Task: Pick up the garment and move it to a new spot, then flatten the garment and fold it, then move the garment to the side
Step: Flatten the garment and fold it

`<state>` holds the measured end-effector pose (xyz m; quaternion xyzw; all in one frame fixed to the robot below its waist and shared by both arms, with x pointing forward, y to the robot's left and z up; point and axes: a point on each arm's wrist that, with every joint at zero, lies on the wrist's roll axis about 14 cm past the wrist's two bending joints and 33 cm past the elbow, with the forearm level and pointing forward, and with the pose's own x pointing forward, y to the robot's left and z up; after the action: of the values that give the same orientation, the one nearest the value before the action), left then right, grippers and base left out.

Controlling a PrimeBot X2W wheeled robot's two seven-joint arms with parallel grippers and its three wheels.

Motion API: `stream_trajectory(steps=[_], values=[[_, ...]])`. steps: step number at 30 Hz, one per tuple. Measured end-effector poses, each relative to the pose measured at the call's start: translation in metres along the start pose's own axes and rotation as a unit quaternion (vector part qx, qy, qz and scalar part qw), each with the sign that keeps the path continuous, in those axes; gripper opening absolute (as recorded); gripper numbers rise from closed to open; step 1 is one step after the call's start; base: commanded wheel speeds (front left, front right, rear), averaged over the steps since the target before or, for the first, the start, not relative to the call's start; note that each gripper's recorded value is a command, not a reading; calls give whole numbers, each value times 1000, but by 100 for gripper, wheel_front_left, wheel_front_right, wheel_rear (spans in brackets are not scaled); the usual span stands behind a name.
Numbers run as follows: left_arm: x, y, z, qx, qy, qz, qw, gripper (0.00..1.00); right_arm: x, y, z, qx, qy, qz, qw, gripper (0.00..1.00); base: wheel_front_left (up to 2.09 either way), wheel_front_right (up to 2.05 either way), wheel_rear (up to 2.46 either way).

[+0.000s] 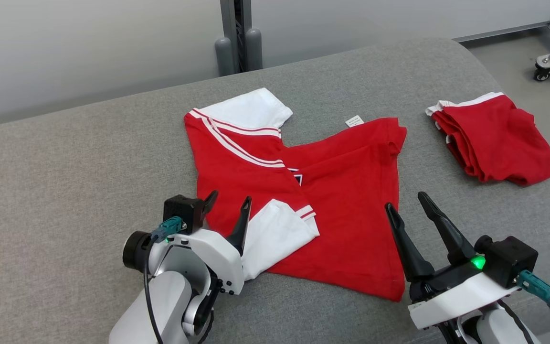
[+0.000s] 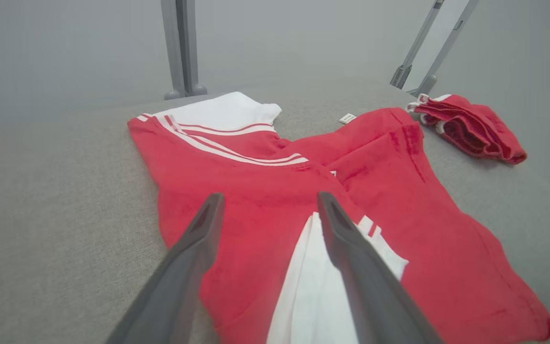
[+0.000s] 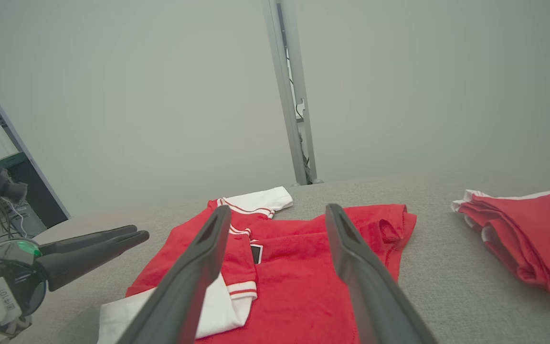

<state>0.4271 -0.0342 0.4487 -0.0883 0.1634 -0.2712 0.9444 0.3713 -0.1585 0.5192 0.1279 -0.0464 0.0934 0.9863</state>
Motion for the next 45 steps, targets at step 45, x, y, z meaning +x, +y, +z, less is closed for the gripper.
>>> stream_trajectory(steps=[45], values=[[53,-38,-56,235,103,-110,960,100,-9,-35,-7,0,11,-66,998,100,0,0,0]])
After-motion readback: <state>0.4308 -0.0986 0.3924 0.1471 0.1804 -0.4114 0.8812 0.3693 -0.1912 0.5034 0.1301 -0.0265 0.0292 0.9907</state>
